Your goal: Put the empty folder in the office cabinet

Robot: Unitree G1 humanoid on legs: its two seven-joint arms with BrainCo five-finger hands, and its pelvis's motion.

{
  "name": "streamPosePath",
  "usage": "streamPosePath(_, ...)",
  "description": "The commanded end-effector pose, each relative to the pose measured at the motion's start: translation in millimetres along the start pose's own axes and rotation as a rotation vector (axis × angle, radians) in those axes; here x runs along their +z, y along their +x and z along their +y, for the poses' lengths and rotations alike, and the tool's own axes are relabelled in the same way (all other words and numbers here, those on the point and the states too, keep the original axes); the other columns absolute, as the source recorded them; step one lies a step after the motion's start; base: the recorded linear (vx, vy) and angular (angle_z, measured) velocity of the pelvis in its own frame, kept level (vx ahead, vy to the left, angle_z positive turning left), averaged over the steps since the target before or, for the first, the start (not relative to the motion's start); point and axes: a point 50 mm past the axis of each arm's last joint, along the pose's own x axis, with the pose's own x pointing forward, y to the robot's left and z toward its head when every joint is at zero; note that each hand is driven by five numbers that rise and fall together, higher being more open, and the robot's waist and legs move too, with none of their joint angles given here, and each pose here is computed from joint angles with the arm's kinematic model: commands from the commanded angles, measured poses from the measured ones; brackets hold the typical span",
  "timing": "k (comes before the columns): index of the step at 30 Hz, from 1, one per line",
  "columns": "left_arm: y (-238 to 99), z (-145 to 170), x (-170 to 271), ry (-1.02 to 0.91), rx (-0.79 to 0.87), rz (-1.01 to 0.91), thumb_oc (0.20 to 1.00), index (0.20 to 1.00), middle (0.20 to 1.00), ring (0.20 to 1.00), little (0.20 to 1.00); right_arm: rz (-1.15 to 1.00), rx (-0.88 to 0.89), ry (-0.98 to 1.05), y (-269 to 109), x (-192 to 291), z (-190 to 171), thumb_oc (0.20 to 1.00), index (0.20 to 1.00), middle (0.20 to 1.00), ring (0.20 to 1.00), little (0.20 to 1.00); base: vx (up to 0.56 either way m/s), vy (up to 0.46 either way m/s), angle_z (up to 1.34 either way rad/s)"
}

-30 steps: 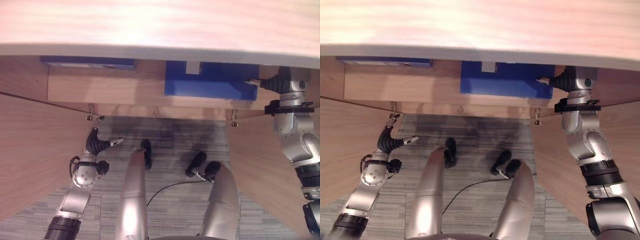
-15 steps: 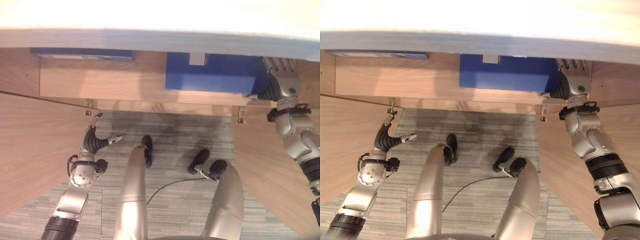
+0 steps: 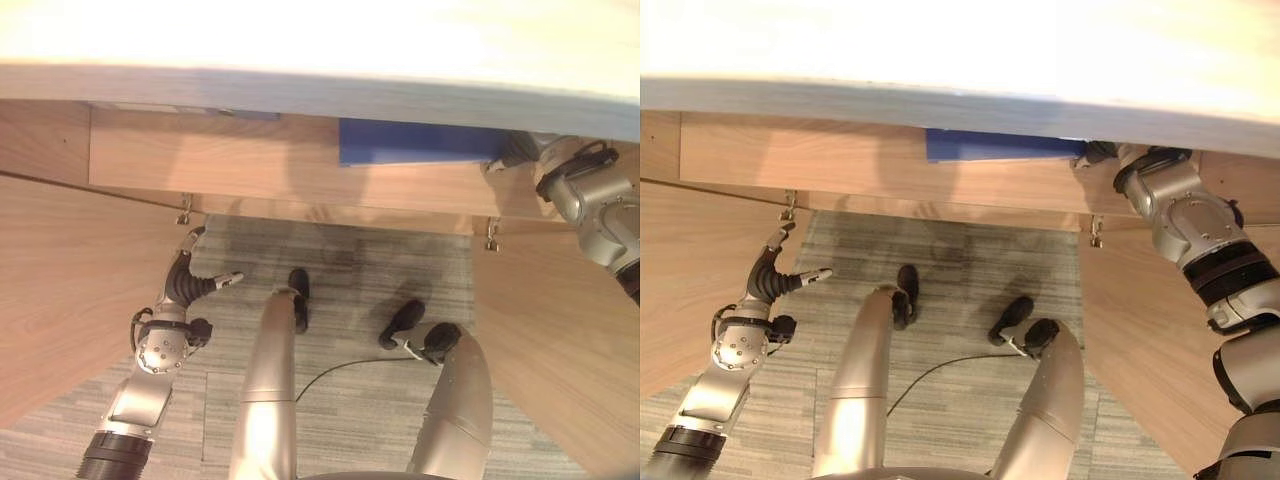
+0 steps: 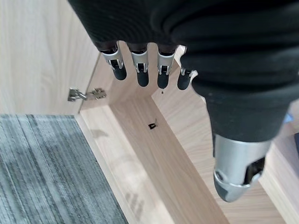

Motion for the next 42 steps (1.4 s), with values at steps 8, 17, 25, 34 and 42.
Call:
streamPosePath(8,9.4,1.9,14.2,-0.1,0.021,-0.064,1.0,1.0,1.0,1.0,1.0,0.262,0.035,0.325,51.8,18.5,-4.6,1.0,1.0,1.0,1.0,1.0,-0.01,0.012,-0.01)
streamPosePath(17,13.7,1.2,19.0,-0.121,0.036,-0.085,1.0,1.0,1.0,1.0,1.0,0.168,0.04,0.394,66.1,67.2,-12.4,1.0,1.0,1.0,1.0,1.0,0.0,0.0,0.02)
streamPosePath(25,17.1,-3.6,22.1,-0.129,0.016,-0.093,1.0,1.0,1.0,1.0,1.0,0.149,0.026,0.419,69.5,75.2,-17.3,1.0,1.0,1.0,1.0,1.0,0.0,0.009,0.03)
streamPosePath(34,19.2,-4.3,20.9,-0.128,0.016,-0.082,1.0,1.0,1.0,1.0,1.0,0.232,0.025,0.375,64.5,52.9,-9.2,1.0,1.0,1.0,1.0,1.0,0.0,0.0,0.0)
streamPosePath(42,19.1,-4.1,16.8,-0.108,-0.003,-0.066,1.0,1.0,1.0,1.0,1.0,0.225,0.03,0.385,61.8,55.8,-5.4,1.0,1.0,1.0,1.0,1.0,-0.02,0.002,0.0)
